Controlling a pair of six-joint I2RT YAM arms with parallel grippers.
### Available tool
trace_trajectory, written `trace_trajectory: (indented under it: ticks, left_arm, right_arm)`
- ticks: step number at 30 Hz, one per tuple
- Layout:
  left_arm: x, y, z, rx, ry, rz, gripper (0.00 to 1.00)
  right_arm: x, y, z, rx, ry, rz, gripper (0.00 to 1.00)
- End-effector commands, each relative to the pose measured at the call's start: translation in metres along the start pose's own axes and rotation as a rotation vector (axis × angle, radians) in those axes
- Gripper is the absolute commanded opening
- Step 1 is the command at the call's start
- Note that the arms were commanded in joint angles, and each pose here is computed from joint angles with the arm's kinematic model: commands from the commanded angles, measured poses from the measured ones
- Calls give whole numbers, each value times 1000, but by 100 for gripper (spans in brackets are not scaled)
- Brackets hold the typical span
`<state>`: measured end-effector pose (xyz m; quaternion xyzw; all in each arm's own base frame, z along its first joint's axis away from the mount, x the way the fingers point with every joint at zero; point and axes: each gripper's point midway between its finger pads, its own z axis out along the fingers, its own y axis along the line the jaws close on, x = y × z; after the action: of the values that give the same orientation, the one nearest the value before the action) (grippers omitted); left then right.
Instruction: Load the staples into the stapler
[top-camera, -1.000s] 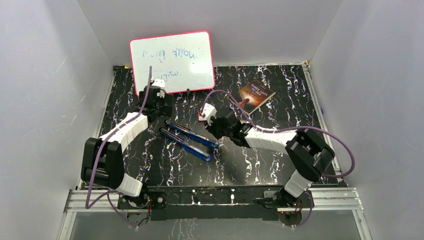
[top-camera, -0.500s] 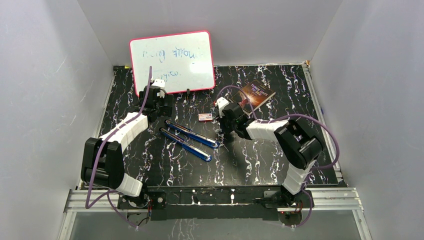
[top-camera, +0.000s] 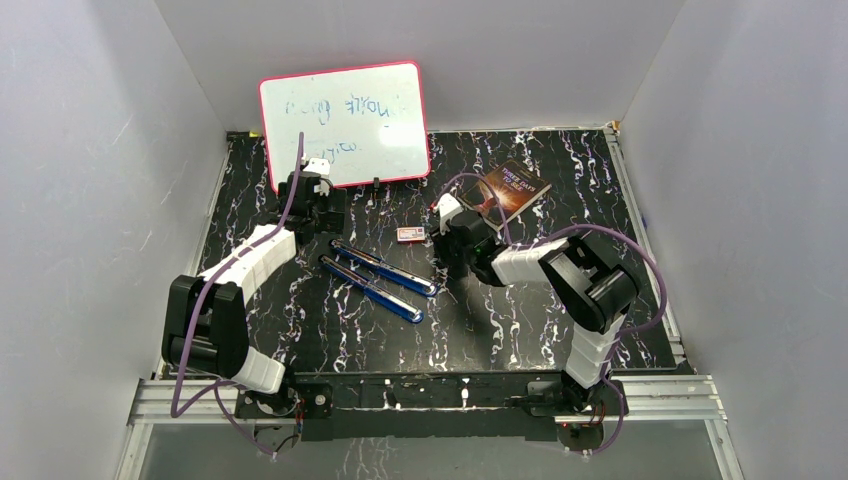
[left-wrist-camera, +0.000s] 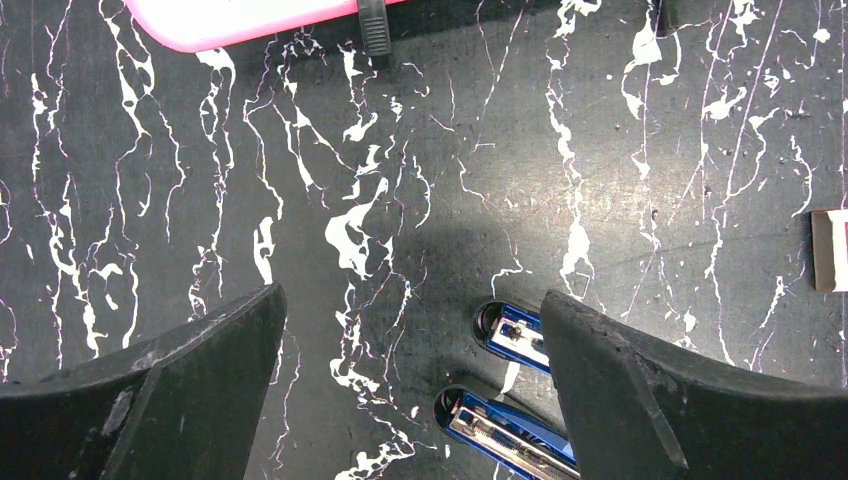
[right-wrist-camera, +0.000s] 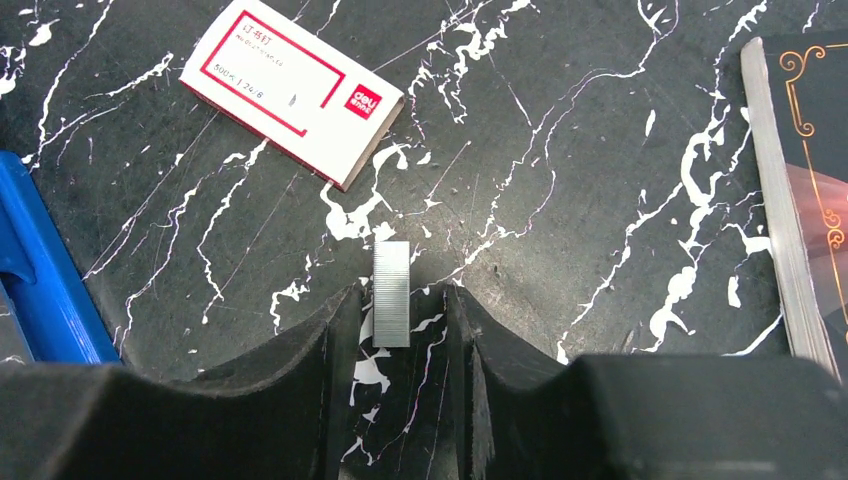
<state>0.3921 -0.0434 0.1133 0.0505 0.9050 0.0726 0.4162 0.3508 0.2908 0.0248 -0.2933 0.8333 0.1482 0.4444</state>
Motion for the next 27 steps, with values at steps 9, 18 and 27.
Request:
trace_trajectory:
  ticks: [9,18,27]
  left_arm:
    - [-17,5,-13,2,-65,-24,98]
    - [-17,4,-13,3,-62,-23,98]
    - [-18,5,-13,3,-65,-24,98]
  right_arm:
    - [44,5,-5,-38,-37,-4,41]
    - [56,6,-5,-42,-25,3,29]
    - [35,-1,-10,-9,-74,-4,10]
